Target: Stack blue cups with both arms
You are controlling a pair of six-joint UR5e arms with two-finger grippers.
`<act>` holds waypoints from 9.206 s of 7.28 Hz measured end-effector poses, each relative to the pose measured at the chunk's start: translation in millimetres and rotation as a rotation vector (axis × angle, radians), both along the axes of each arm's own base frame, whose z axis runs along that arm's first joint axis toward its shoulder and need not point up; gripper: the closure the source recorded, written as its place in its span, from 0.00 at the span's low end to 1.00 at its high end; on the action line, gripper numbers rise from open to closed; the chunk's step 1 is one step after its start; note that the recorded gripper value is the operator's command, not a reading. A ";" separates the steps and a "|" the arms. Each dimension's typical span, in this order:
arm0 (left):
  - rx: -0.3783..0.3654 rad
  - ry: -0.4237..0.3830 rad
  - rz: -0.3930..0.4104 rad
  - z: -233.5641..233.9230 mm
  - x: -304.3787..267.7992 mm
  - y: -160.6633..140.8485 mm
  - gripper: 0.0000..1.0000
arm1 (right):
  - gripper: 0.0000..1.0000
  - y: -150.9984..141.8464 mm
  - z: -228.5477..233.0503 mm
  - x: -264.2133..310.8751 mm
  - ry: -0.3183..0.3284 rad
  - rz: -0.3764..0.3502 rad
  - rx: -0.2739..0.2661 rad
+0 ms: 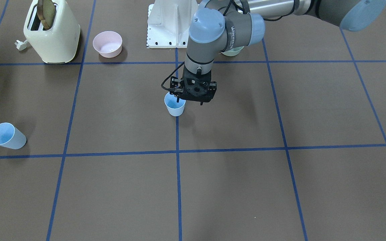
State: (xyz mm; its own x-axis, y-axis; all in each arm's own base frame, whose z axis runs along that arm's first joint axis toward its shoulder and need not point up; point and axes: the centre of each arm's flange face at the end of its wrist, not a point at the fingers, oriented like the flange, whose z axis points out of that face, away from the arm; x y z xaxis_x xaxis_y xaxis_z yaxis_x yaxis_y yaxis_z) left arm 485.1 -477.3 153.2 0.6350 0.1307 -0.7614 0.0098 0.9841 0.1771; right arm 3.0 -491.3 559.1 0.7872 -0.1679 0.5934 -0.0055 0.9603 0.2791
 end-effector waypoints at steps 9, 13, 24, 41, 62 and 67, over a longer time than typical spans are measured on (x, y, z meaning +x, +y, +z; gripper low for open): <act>0.158 -0.177 0.221 417.2 -578.7 -57.0 0.02 | 0.00 -64.6 -1.1 -90.5 -0.087 -0.155 -0.042; 0.109 -0.169 0.221 460.5 -594.0 -25.9 0.02 | 0.11 -83.8 -2.4 -156.8 -0.052 -0.235 -0.046; 0.051 -0.125 0.178 478.4 -589.0 4.0 0.02 | 1.00 -79.0 -25.5 -197.1 -0.136 -0.241 0.005; -0.006 -0.097 0.091 496.8 -581.9 52.3 0.02 | 0.73 81.4 -416.3 -560.2 -0.056 0.207 -0.298; -0.041 -0.150 0.079 471.9 -556.3 48.2 0.02 | 0.00 -27.4 51.5 8.3 0.051 -0.060 -0.226; -0.042 -0.149 0.085 480.3 -555.8 55.7 0.02 | 0.00 -2.2 78.6 11.7 0.045 -0.051 -0.255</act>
